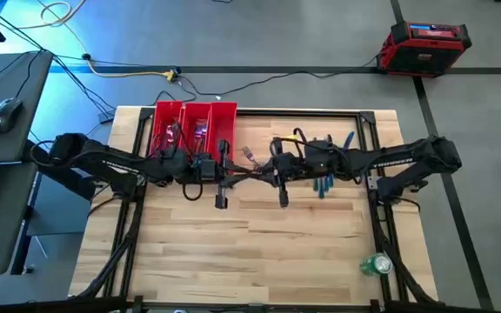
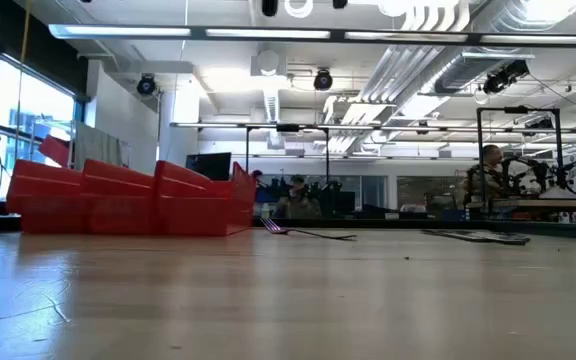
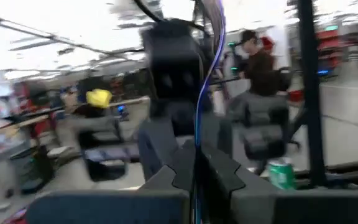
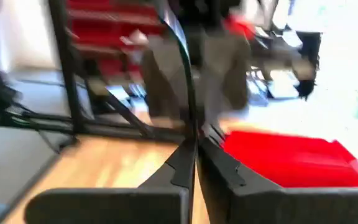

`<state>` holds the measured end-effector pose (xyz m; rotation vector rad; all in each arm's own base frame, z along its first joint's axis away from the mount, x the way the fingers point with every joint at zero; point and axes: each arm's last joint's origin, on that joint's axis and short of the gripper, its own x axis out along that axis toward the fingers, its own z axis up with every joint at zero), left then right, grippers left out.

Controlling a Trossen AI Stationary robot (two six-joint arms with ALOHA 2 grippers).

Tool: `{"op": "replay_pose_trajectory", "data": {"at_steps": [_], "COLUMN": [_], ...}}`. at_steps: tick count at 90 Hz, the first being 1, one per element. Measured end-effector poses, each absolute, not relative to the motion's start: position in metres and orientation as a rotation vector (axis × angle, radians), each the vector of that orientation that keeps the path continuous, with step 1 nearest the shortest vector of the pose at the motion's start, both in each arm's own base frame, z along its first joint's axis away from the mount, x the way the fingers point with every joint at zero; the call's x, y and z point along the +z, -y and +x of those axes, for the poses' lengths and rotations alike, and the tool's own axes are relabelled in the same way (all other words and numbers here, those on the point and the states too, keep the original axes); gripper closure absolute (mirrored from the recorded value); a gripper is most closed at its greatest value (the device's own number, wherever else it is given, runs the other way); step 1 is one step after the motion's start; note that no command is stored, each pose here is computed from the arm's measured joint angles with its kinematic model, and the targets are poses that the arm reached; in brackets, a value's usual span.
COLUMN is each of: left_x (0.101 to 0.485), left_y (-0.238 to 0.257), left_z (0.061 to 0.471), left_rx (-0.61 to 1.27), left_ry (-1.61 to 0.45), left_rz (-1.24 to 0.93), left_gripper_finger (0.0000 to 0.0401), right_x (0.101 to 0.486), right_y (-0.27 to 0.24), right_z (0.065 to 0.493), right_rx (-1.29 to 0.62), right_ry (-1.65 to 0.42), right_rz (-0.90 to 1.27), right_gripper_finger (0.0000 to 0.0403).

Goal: Sort silverware
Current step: Put the blue fork into the middle red bin

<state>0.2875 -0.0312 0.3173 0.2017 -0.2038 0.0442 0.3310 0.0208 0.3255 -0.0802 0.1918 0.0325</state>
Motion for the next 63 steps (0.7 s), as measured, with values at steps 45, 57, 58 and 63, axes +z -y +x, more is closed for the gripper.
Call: {"op": "replay_pose_trajectory", "data": {"at_steps": [45, 57, 58, 63], "left_x": [0.308, 0.280, 0.278, 0.267], "left_y": [-0.039, -0.084, -0.087, -0.101], "left_z": [0.202, 0.184, 0.183, 0.181], "left_rx": [0.920, 1.072, 1.078, 1.108], "left_ry": [-0.257, -0.385, -0.394, -0.432], "left_rz": [-0.156, -0.399, -0.412, -0.468], "left_gripper_finger": [0.0401, 0.0401, 0.0401, 0.0401], "right_x": [0.303, 0.303, 0.303, 0.303], "right_y": [-0.009, -0.009, -0.009, -0.009], "right_z": [0.321, 0.321, 0.321, 0.321], "right_rx": [-0.242, -0.241, -0.241, -0.241], "right_ry": [-0.444, -0.445, -0.445, -0.445], "right_rz": [-0.078, -0.079, -0.079, -0.079], "right_gripper_finger": [0.0204, 0.0199, 0.0199, 0.0199]}}
